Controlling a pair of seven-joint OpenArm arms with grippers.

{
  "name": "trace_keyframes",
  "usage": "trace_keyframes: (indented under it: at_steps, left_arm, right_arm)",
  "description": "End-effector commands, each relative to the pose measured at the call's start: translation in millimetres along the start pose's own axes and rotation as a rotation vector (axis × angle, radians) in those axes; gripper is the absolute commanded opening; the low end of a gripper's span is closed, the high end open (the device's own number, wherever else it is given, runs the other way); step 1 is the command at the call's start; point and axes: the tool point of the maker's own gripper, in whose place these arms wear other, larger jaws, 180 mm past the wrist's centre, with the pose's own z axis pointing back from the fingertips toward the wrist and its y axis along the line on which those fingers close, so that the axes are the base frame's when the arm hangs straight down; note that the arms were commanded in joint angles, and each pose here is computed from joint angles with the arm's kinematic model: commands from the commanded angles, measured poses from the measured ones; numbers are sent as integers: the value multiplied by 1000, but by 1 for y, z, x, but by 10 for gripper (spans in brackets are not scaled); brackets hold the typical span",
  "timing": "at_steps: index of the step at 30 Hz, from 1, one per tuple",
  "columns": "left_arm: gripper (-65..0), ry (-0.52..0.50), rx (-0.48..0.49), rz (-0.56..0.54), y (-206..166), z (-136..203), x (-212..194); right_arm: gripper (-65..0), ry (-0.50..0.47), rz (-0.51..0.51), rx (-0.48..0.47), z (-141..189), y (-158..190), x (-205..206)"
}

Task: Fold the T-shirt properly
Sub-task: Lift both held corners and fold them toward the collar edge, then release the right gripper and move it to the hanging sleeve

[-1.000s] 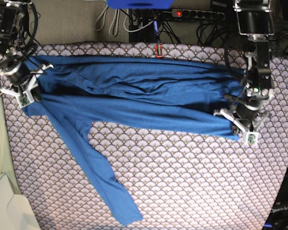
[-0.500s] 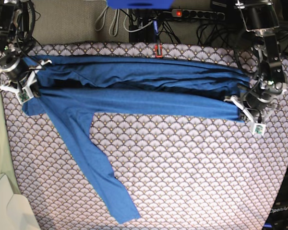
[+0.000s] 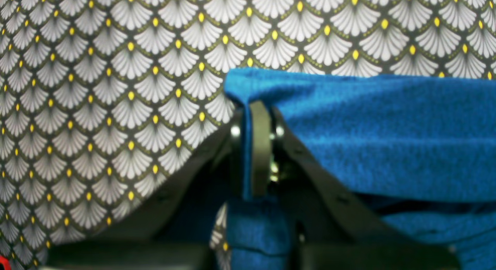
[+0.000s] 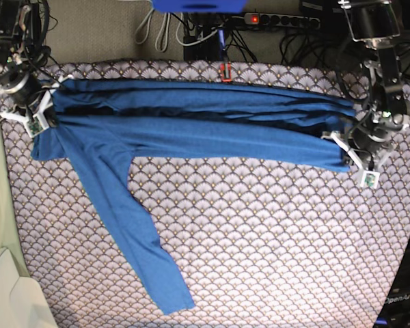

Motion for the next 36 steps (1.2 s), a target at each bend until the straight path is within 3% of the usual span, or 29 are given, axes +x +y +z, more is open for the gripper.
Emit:
trace_keyframes:
  at_steps: [1, 3, 5, 8, 12, 14, 20, 22, 31, 36]
  left_arm:
    - [-645, -39, 16, -11, 8, 3, 14]
    - [-637, -15, 14, -1, 9, 0, 5]
    - [-589, 7, 11, 9, 9, -3, -3]
    - [-446, 40, 7, 19, 9, -7, -14]
    - [-237, 96, 5, 17, 8, -5, -28]
    - [-178, 96, 6, 14, 8, -4, -29]
    - [-162, 100, 15, 4, 14, -2, -28]
    - [-162, 101, 21, 3, 16, -1, -28]
    - [-162, 72, 85, 52, 44, 9, -23]
    - [-162, 21, 108, 40, 50, 18, -5]
  right_arm:
    - [-650, -27, 12, -13, 3, -7, 8]
    - [-650, -27, 12, -12, 3, -7, 8]
    - [-650, -26, 12, -12, 3, -7, 8]
    - [-650, -13, 10, -10, 3, -6, 4]
    - [-648, 91, 14, -17, 3, -9, -12]
    - [-604, 121, 19, -20, 4, -10, -15]
    - [-375, 138, 18, -16, 6, -8, -20]
    - [-328, 127, 26, -19, 7, -8, -16]
    - [-302, 37, 107, -62, 23, -12, 25]
    - [-299, 75, 117, -99, 22, -26, 31]
